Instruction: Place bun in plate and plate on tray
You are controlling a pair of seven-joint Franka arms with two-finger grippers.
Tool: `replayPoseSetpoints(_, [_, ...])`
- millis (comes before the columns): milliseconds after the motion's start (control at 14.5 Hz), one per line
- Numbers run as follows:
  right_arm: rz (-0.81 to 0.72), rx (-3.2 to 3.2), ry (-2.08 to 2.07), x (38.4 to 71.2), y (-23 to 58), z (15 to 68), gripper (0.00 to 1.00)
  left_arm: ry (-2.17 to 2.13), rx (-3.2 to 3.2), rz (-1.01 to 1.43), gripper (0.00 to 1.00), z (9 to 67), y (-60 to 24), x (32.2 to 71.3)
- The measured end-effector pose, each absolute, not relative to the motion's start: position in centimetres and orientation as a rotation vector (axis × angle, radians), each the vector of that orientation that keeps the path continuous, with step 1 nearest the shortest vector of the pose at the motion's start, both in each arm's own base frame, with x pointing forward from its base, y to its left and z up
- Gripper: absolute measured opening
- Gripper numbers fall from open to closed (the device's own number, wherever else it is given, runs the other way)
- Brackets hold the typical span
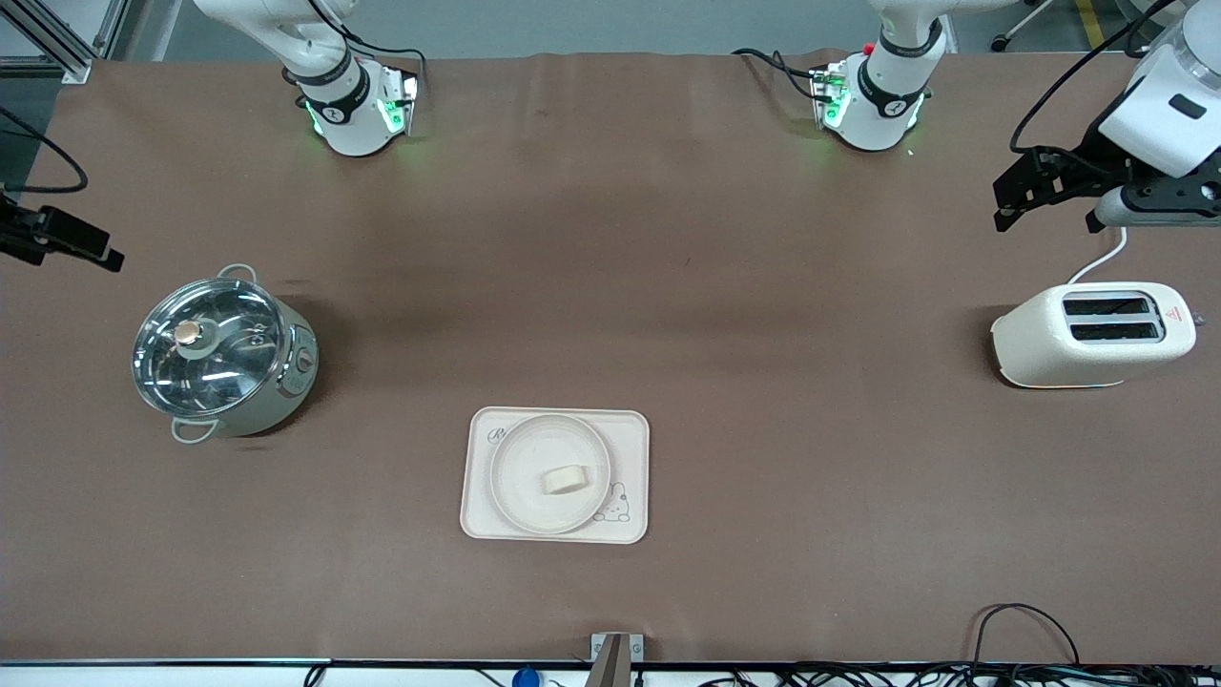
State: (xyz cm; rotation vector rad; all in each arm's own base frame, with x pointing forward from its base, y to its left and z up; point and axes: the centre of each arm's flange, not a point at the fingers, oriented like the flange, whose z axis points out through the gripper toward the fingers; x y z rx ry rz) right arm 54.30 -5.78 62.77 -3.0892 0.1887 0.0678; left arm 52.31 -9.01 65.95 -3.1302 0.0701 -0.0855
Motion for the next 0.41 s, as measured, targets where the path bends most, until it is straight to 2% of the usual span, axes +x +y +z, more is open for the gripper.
replayPoseSetpoints(414, [0.02,-3.126,0.174,51.4,-5.6,64.9,1.0,0.072,-3.13,-0.074,1.0,65.9,-9.1,52.2])
